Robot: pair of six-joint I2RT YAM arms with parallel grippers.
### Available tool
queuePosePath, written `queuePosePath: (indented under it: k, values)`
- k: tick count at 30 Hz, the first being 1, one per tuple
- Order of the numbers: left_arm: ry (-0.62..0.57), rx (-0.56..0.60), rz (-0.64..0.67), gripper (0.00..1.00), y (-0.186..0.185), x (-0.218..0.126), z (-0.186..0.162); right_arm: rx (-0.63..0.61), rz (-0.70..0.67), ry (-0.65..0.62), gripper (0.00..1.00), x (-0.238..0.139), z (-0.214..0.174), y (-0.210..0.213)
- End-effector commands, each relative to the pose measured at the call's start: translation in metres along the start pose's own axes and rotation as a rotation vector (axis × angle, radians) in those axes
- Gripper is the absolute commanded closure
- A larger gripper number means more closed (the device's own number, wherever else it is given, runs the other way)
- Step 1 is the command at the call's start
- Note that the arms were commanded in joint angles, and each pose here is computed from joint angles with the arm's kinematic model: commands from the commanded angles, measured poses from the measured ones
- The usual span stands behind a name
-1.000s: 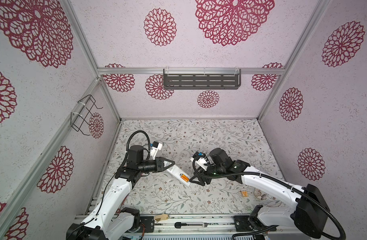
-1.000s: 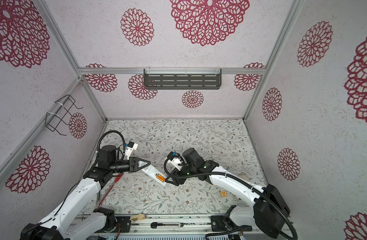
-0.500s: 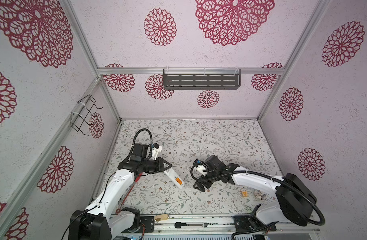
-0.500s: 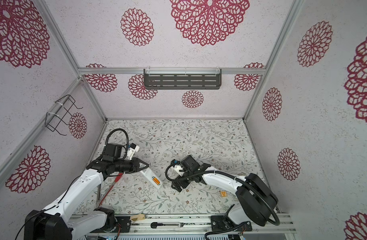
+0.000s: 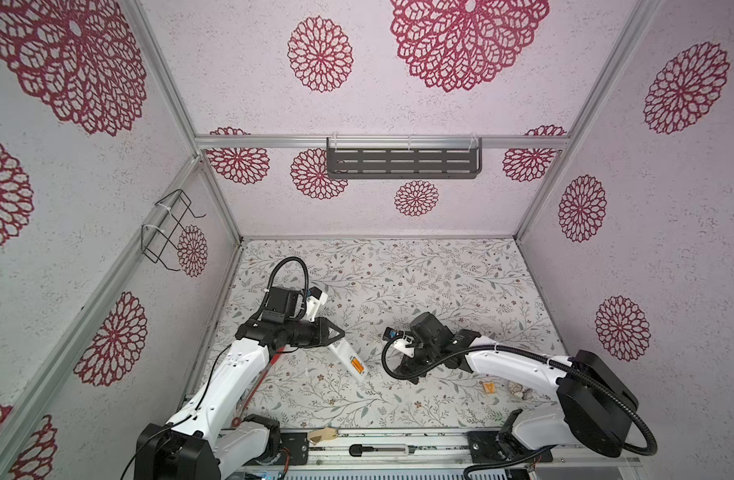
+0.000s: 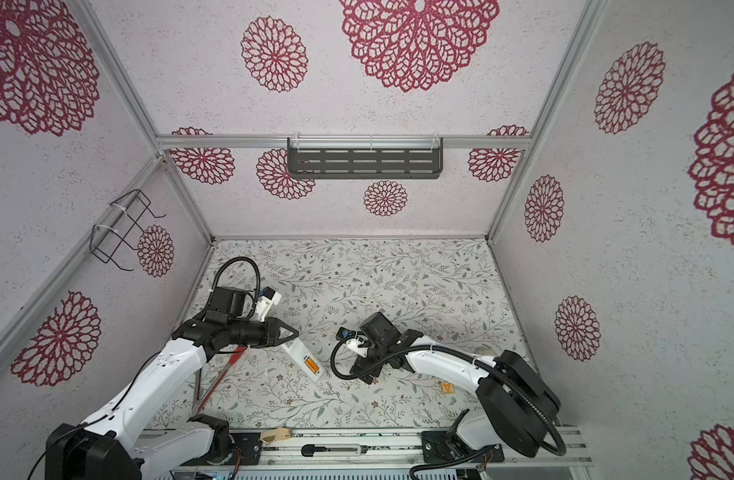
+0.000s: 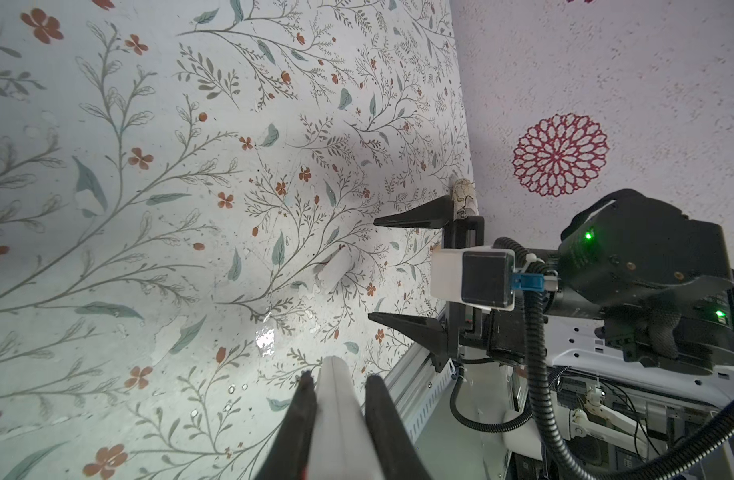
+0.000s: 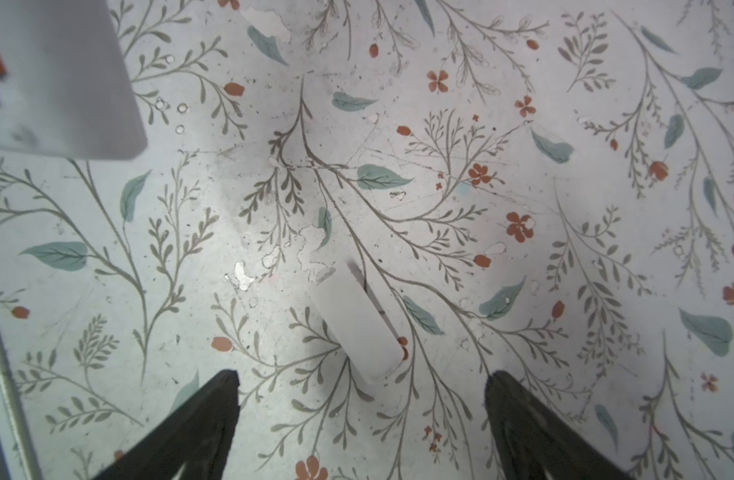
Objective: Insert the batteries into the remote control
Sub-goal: 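Lower the right gripper onto the white battery cover and close on it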
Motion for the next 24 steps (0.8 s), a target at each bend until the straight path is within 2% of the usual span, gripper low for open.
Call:
queuePosePath:
  k: [1,5,12,24]
  values:
    - [-0.013,0.053,-0.015,0.93,-0.007,-0.004,-0.002,-0.135,0.027,-0.001,0.09,0.007,0.01,-0.003]
    - [-0.022,0.068,-0.01,0.93,-0.009,-0.005,-0.005,-0.21,0.046,0.016,0.16,0.018,0.01,-0.002]
    - [-0.026,0.076,-0.009,0.93,-0.011,-0.006,-0.007,-0.252,0.12,0.051,0.25,0.036,0.007,0.002]
    - [-0.03,0.072,-0.001,0.93,-0.01,-0.006,-0.007,-0.245,0.155,0.114,0.56,0.052,0.001,0.001]
Point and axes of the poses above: each gripper's point midway between its finger pads, its own x axis out along the fingers, its own y axis along the line the jaws close on, z = x × y, the point moved 9 cm from there along -x, back along the fingers, and after that the axes turned 15 degrees about -x, right-handed, at the moved point
